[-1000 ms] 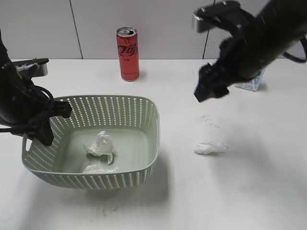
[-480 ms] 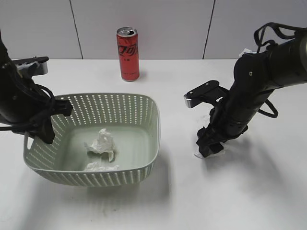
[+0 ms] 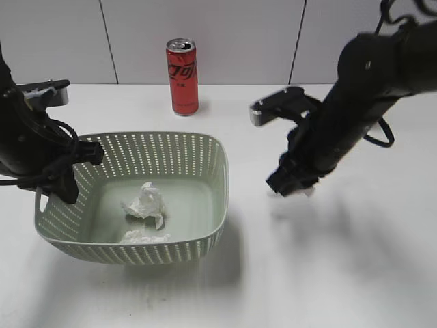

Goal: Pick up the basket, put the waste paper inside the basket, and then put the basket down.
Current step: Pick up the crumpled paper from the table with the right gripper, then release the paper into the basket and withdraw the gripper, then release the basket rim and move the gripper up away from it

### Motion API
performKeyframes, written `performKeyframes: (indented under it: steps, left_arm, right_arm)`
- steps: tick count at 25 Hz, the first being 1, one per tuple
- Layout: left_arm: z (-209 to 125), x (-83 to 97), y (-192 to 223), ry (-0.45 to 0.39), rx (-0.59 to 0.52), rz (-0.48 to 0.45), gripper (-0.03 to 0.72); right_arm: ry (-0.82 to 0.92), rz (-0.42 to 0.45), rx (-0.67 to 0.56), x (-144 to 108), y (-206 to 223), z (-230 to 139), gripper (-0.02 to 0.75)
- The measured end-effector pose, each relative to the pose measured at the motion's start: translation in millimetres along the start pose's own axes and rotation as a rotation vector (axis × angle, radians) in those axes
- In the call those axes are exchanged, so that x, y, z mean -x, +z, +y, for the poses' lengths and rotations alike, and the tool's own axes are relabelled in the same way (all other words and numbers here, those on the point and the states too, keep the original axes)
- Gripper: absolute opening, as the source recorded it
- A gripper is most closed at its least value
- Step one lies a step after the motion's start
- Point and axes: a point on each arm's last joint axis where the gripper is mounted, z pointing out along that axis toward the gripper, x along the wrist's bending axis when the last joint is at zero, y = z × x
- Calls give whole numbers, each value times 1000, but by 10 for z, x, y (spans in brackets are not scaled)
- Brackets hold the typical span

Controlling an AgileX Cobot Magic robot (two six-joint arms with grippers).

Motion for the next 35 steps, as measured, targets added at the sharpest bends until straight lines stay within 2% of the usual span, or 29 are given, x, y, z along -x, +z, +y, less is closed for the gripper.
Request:
performKeyframes:
  steps: [4, 6, 9, 11, 12, 16, 17, 18, 21, 24, 26, 30, 33, 35]
  left_arm:
    - [2, 0, 0, 0, 2, 0, 0]
    - [2, 0, 0, 0, 2, 0, 0]
    - [2, 0, 0, 0, 2, 0, 0]
    - [2, 0, 0, 0, 2, 0, 0]
    - [1, 0, 0, 0, 1, 0, 0]
    - [0, 0, 0, 0, 0, 0, 0]
    - [0, 0, 0, 0, 0, 0, 0]
    - [0, -1, 0, 1, 0, 1, 0]
    - [6, -2, -5, 5, 2, 4, 0]
    - [133, 25, -53, 21, 24, 11, 0]
    - [309, 73, -77, 27, 44, 5, 0]
    - [786, 198, 44, 38, 34, -2, 0]
    - [1127, 284, 203, 47, -1, -4, 0]
    - [1284, 314, 372, 42, -35, -12, 0]
  right_arm:
    - [-172, 102, 255, -620, -657, 267, 62]
    - [-230, 126, 344, -875, -777, 322, 62]
    - [-290, 149, 386, -1164, -695, 344, 62]
    - [-289, 153, 360, -1201, -527, 348, 89]
    - [-286, 151, 341, -1195, -438, 348, 142]
    - [-264, 154, 315, -1189, -338, 351, 520]
    - [-237, 156, 323, -1187, -361, 379, 587]
    - [-209, 155, 333, -1169, -398, 422, 615]
    - [-125, 107, 344, -994, -591, 595, 621]
    - [-11, -8, 316, -518, -848, 731, 602]
    - [79, -83, 263, -80, -1027, 729, 599]
    - [244, -204, 139, 689, -1353, 490, 596]
    - [352, -249, 41, 1053, -1532, 217, 594]
    - [391, -258, 16, 1142, -1650, 92, 594]
